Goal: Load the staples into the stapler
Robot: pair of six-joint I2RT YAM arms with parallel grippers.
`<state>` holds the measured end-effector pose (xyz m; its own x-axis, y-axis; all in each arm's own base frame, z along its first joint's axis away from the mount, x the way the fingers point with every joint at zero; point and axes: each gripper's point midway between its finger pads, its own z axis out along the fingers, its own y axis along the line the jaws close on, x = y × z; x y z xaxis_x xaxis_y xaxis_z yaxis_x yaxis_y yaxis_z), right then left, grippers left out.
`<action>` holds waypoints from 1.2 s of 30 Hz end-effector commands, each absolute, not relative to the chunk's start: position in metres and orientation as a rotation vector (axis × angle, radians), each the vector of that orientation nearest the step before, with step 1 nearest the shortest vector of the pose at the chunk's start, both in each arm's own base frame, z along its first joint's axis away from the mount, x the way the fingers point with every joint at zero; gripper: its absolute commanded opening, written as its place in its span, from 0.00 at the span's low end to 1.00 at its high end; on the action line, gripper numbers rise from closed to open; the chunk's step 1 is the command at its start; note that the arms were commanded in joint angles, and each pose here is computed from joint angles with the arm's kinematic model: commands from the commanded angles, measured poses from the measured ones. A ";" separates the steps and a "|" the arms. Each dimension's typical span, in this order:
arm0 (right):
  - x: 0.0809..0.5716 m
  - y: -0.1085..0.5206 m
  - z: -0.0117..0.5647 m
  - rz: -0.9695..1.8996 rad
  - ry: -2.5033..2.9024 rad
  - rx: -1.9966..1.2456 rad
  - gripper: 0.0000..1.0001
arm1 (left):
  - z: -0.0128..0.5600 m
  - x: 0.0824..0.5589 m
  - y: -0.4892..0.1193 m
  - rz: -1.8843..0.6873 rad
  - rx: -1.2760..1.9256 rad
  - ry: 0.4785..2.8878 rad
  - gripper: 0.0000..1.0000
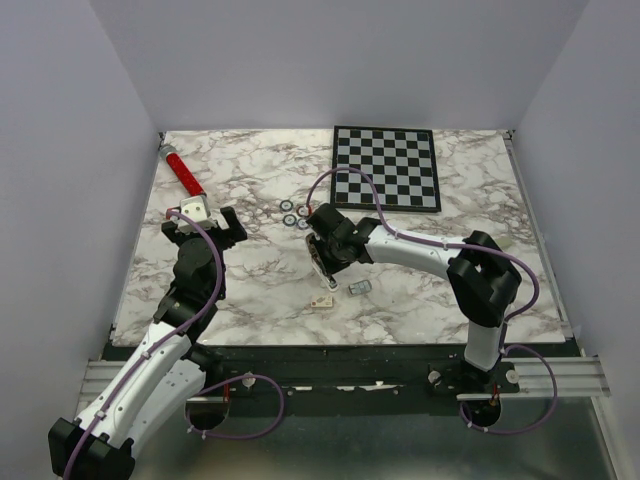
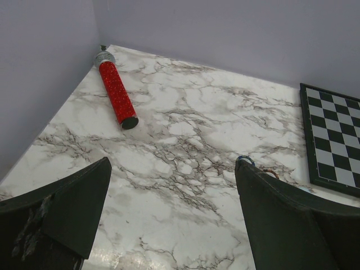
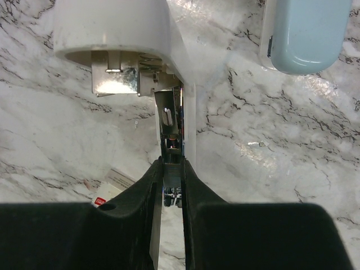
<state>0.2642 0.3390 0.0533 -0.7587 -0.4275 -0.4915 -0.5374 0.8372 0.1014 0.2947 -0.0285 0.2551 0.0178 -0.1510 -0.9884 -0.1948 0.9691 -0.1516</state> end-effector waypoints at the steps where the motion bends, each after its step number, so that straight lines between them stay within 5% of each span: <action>1: 0.263 0.335 0.040 0.277 2.570 -0.713 0.23 | 0.256 0.293 -0.022 0.058 -0.289 1.540 0.99; 36: 0.265 0.333 0.054 0.296 2.524 -0.708 0.34 | 0.256 0.293 -0.022 0.058 -0.289 1.539 0.99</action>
